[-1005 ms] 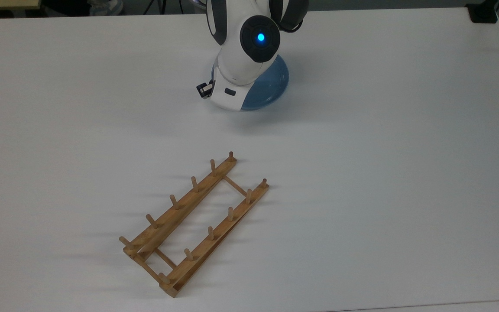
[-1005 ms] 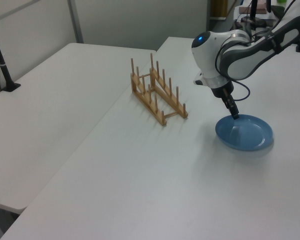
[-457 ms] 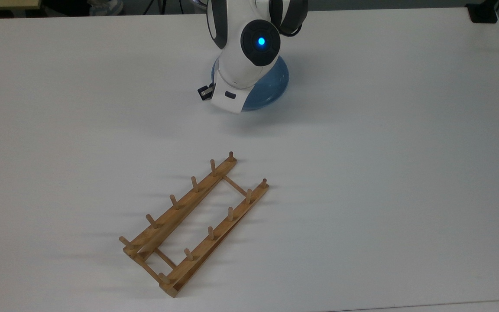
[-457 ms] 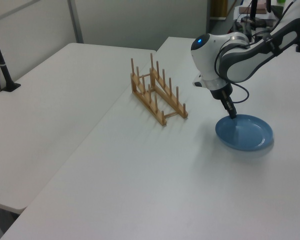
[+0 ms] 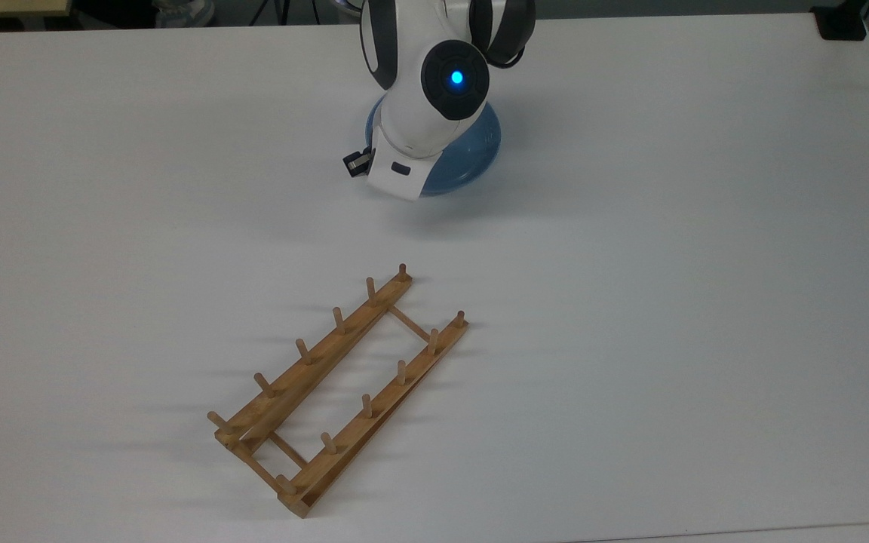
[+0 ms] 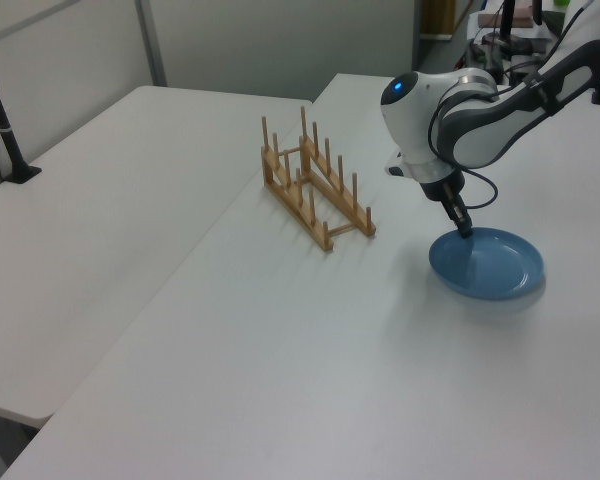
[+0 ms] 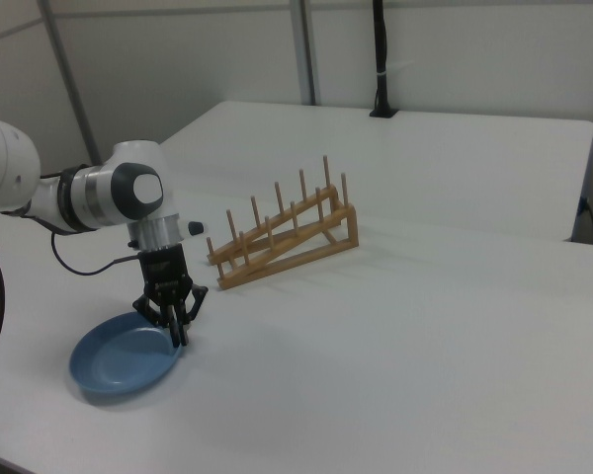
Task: Place plate in plate rack
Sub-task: 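Lift the plate by its rim and tilt it upright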
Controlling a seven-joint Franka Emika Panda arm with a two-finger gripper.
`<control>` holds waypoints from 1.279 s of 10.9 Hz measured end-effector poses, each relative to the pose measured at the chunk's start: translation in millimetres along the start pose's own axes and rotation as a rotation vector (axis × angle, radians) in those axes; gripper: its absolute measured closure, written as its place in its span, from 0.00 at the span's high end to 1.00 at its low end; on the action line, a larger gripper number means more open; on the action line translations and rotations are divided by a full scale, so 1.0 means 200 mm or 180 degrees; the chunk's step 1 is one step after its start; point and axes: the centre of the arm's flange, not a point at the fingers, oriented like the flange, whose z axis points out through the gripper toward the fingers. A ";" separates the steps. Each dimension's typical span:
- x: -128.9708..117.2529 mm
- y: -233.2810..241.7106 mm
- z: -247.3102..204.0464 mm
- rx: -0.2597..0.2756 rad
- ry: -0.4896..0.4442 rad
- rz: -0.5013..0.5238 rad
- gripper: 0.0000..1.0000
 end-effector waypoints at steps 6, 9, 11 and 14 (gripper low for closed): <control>0.02 0.09 -0.20 -0.0082 0.0260 0.0097 0.06; 0.00 0.18 -0.37 -0.0127 0.0416 0.0202 0.05; -0.03 0.23 -0.51 -0.0137 0.0476 0.0281 0.05; -0.10 0.30 -0.78 -0.0151 0.0716 0.0408 0.04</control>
